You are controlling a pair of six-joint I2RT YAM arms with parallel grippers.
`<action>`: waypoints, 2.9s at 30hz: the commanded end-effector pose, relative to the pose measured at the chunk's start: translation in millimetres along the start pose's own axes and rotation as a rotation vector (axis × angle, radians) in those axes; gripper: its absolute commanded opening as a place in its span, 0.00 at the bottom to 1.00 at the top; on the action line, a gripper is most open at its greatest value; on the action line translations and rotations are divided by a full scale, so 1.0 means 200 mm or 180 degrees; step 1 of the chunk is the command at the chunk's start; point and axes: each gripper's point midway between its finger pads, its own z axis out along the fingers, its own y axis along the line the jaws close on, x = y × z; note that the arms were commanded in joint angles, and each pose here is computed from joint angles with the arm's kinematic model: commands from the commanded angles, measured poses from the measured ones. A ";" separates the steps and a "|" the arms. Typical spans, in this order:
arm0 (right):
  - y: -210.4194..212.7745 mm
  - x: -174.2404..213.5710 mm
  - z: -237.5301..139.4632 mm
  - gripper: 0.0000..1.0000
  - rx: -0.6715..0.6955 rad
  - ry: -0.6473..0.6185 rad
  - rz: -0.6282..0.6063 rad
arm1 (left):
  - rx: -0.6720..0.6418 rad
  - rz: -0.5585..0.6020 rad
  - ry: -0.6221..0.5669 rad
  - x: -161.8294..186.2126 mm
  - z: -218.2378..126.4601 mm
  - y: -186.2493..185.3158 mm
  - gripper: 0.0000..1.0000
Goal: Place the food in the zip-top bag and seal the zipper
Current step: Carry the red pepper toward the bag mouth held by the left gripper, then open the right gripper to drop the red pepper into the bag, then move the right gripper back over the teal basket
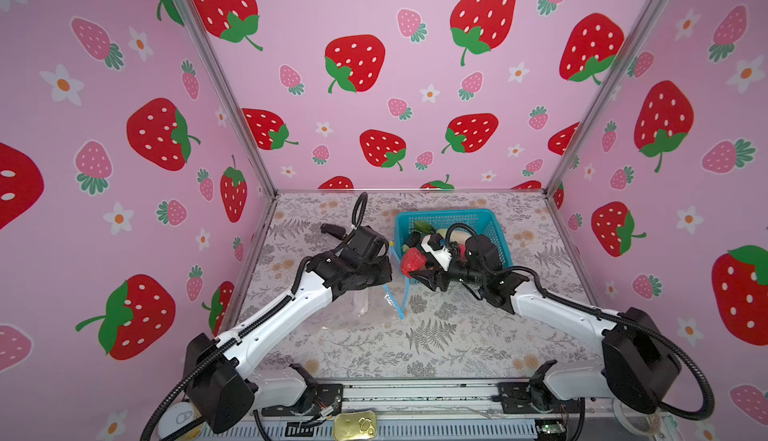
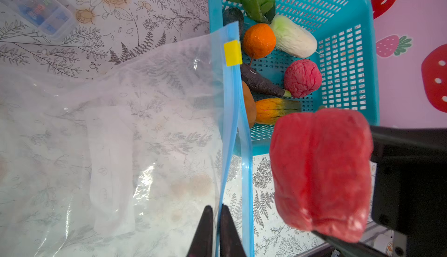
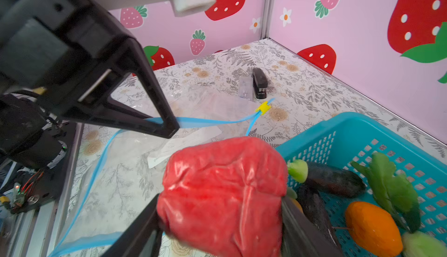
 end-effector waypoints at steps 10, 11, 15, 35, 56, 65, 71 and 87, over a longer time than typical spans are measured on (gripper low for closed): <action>0.16 0.00 0.07 0.66 -0.0341 -0.0098 -0.0413 | 0.0129 -0.0059 -0.0065 -0.04 -0.08 -0.05 0.11; 0.16 0.01 0.08 0.66 -0.0347 -0.0083 -0.0413 | 0.0135 -0.0058 -0.0069 -0.04 -0.08 -0.05 0.11; 0.15 0.04 0.11 0.67 -0.0358 -0.0012 -0.0411 | 0.0155 -0.0077 -0.0084 -0.05 -0.09 -0.05 0.11; 0.18 0.09 0.22 0.78 -0.0358 0.0230 -0.0539 | 0.0246 -0.0051 -0.0126 -0.06 -0.12 -0.08 0.11; 0.15 0.00 0.16 0.87 -0.0128 0.0273 -0.0592 | 0.0244 -0.0077 -0.0138 -0.06 -0.12 -0.06 0.11; -0.13 -0.03 0.01 0.86 0.0779 0.0711 -0.0046 | 0.0232 -0.0058 -0.0175 -0.06 -0.12 -0.05 0.11; -0.46 0.13 -0.10 0.81 0.1533 0.1283 0.0972 | 0.0253 -0.0033 -0.0206 -0.07 -0.13 -0.05 0.11; -0.84 0.53 -0.32 0.83 0.2428 0.1958 0.2010 | 0.0274 -0.0012 -0.0188 -0.05 -0.11 -0.05 0.11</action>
